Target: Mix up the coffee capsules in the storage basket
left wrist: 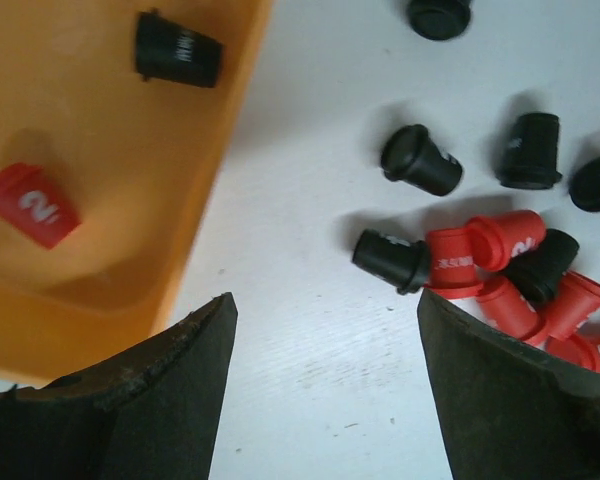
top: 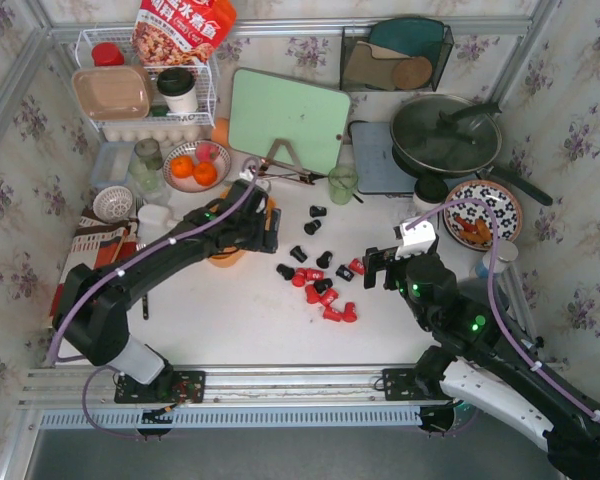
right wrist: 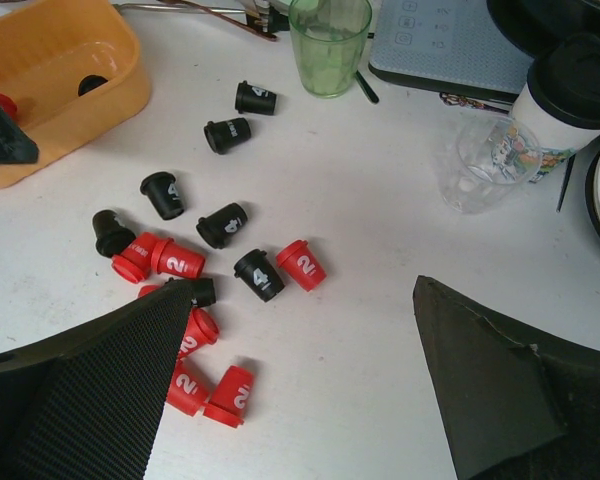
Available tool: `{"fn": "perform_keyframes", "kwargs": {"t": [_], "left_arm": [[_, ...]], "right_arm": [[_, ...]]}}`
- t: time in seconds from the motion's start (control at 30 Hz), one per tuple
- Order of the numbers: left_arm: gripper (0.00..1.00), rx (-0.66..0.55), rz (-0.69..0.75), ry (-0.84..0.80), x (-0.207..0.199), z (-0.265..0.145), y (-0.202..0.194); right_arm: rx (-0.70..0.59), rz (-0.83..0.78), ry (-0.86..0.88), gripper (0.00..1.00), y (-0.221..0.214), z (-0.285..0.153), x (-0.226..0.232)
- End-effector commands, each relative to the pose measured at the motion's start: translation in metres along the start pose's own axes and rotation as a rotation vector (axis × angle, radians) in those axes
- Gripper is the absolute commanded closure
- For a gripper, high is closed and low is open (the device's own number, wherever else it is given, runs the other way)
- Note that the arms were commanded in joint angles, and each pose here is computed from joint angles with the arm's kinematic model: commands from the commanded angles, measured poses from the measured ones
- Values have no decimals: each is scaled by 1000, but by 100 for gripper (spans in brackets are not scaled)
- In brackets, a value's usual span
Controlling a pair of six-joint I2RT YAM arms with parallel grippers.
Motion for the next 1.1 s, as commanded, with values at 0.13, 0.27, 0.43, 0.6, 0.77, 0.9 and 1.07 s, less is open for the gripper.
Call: {"fn": "perform_keyframes", "kwargs": {"t": [0.13,0.27,0.43,0.6,0.77,0.9,1.07], "left_arm": [[26,106,44,-70,-29,23,-23],[26,161,67,-93,-32,36,-35],[26,220,83,-79,-28,53,-47],[27,268,96,-85,-26,66,-56],[28,274,95,-32,-20,73,-60],[28,264,106,-11,-18,77,-59],[28,260,132,-34,-22,82,-54]], "right_arm": [[-32,16,-5,0,6,1,0],[-30,15,-6,0,5,1,0],[-24,12,-5,0,5,2,1],[-22,11,-5,0,5,3,1],[-18,9,-6,0,5,4,2],[-16,6,-4,0,5,4,2],[-12,3,-2,0,5,5,3]]}}
Point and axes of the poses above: each gripper's point midway between its finger pads, its own z axis out along the fingers, its own x axis along the line the jaws close on, y = z × x, the point moved 9 cm from there along -z, back along the fingers, and after that the axes turned 13 degrees about -z, right-handed, at the moved point
